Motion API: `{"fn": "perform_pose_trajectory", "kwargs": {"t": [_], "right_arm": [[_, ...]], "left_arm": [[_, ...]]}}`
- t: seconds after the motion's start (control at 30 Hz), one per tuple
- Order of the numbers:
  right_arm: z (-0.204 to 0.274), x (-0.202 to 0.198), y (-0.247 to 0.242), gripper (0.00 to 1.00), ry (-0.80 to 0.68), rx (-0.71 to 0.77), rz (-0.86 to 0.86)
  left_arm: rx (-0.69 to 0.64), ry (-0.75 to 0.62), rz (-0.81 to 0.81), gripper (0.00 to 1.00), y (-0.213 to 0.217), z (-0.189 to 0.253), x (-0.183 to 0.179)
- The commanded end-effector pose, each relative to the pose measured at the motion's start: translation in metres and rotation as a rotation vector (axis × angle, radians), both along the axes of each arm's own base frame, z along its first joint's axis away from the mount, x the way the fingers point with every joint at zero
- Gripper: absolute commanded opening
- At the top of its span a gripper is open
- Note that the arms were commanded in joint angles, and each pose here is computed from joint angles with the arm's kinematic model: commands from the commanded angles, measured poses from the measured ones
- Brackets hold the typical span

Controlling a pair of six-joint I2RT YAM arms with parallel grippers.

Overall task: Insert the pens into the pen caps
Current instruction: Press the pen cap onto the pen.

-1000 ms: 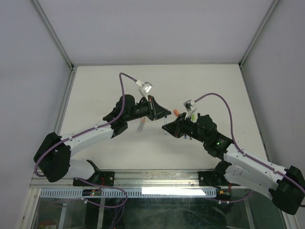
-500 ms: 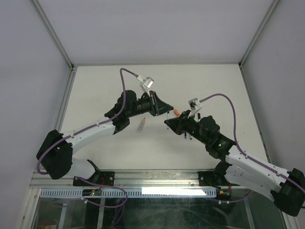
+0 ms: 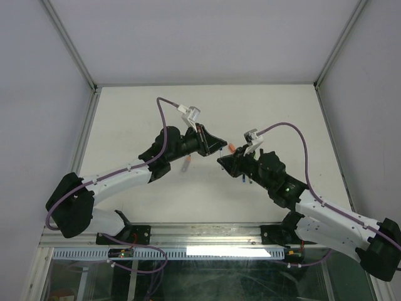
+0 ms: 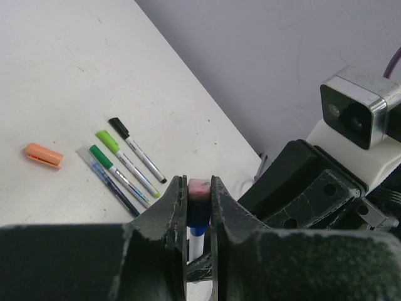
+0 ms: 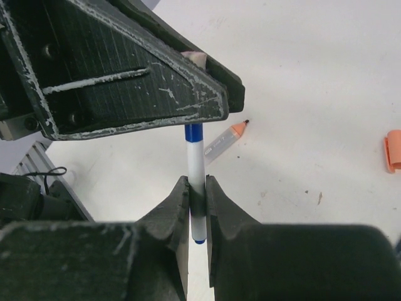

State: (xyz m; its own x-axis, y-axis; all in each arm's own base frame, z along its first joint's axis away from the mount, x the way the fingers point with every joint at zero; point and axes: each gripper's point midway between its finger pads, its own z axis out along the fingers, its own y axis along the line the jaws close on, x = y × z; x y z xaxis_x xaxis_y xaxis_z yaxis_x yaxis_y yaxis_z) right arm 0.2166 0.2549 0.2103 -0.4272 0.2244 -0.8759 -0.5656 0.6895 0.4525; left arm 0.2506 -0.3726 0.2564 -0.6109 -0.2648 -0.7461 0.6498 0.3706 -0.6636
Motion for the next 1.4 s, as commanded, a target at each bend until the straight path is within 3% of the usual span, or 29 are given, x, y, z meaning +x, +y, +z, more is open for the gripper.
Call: {"fn": "perform_pose_trajectory", "kwargs": {"t": [0.0, 0.37, 0.8, 1.03, 1.37], "right_arm": [[0.122, 0.039, -0.05, 0.0, -0.312, 0.238, -0.312], [0.143, 0.034, -0.068, 0.0, -0.397, 0.273, -0.362], [0.18, 0.042, -0.067, 0.0, -0.516, 0.232, -0.371], [0.12, 0.041, -0.033, 0.0, -0.324, 0.05, -0.204], [0.034, 0.012, -0.027, 0.0, -0.042, 0.067, -0.116]], "left_arm": [[0.093, 0.191, -0.217, 0.0, -0.009, -0.054, -0.084], [0.132, 0.251, -0.319, 0.0, -0.028, -0.082, -0.127], [0.193, 0.214, -0.359, 0.0, -0.028, -0.093, -0.135], [0.146, 0.088, -0.249, 0.0, -0.029, -0.054, -0.098], [0.054, 0.013, -0.209, 0.03, -0.023, -0.008, -0.06]]}}
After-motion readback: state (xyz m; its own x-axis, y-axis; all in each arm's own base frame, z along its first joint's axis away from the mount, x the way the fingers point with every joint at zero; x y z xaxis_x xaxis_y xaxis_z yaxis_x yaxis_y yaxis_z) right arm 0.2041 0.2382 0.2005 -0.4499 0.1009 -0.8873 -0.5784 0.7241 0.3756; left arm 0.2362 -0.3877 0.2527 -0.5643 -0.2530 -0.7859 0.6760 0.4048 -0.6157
